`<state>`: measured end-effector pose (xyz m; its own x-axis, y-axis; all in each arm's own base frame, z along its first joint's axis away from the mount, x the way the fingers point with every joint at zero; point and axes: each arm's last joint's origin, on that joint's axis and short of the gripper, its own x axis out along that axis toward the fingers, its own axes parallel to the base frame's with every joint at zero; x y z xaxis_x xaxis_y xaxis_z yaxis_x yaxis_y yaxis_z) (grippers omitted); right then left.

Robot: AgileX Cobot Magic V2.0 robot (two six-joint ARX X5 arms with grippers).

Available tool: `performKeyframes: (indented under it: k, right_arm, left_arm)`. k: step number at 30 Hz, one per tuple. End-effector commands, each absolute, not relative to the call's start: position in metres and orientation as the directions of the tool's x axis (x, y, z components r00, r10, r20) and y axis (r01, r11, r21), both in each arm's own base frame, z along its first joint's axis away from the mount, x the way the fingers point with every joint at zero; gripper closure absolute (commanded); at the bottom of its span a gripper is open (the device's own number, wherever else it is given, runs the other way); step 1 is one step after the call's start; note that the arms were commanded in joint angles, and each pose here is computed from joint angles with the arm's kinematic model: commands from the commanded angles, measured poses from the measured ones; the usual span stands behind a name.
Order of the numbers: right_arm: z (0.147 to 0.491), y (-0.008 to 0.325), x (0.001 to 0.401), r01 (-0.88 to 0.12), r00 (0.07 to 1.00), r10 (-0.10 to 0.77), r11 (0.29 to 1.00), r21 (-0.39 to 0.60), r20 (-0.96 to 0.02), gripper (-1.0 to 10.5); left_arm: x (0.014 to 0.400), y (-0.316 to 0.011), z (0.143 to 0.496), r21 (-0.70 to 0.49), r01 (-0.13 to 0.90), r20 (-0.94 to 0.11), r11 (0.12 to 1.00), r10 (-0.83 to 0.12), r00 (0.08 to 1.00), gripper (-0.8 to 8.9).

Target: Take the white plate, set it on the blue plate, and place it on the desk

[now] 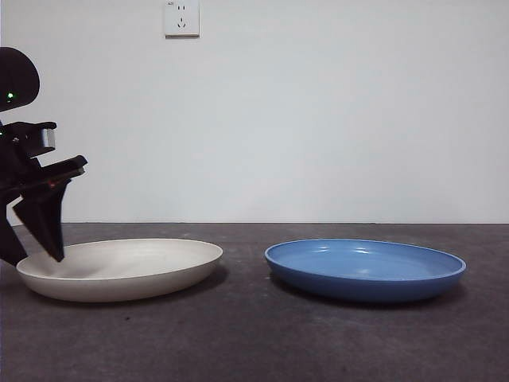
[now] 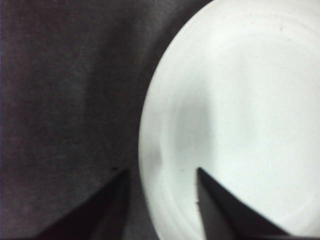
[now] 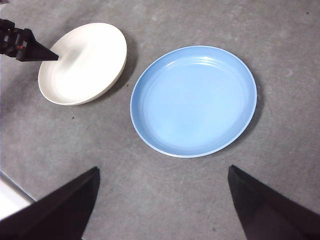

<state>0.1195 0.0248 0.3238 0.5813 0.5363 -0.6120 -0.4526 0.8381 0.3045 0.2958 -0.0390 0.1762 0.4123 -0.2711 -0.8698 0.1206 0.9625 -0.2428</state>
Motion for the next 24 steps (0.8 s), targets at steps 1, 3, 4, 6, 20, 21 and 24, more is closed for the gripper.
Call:
performKeyframes:
  k: [1, 3, 4, 6, 20, 21, 24]
  right_arm:
    - [0.329, 0.025, 0.12, -0.454, 0.592, 0.54, 0.837, 0.305, -0.599, 5.3]
    - [0.329, 0.025, 0.12, -0.454, 0.592, 0.54, 0.837, 0.305, -0.599, 5.3]
    - [0.329, 0.025, 0.12, -0.454, 0.592, 0.54, 0.837, 0.306, -0.599, 5.3]
    - [0.329, 0.025, 0.12, -0.454, 0.591, 0.54, 0.837, 0.306, -0.599, 5.3]
    - [0.329, 0.025, 0.12, -0.454, 0.591, 0.54, 0.837, 0.306, -0.599, 5.3]
    - [0.329, 0.025, 0.12, -0.454, 0.592, 0.54, 0.837, 0.306, -0.599, 5.3]
    - [0.329, 0.025, 0.12, -0.454, 0.591, 0.54, 0.837, 0.306, -0.599, 5.3]
  left_arm:
    - [0.301, -0.04, 0.177, -0.252, 0.099, -0.867, 0.963, -0.27, 0.419, 7.76]
    - [0.301, -0.04, 0.177, -0.253, 0.098, -0.866, 0.963, -0.27, 0.42, 7.99]
    - [0.301, -0.04, 0.177, -0.253, 0.098, -0.866, 0.963, -0.27, 0.42, 7.99]
    - [0.301, -0.04, 0.177, -0.253, 0.097, -0.867, 0.963, -0.27, 0.42, 7.99]
    - [0.301, -0.04, 0.19, -0.292, 0.032, -0.836, 0.956, -0.271, 0.477, 7.99]
    - [0.3, -0.04, 0.194, -0.306, 0.037, -0.823, 0.951, -0.284, 0.491, 7.99]
    - [0.298, -0.041, 0.214, -0.35, 0.067, -0.778, 0.934, -0.33, 0.535, 7.99]
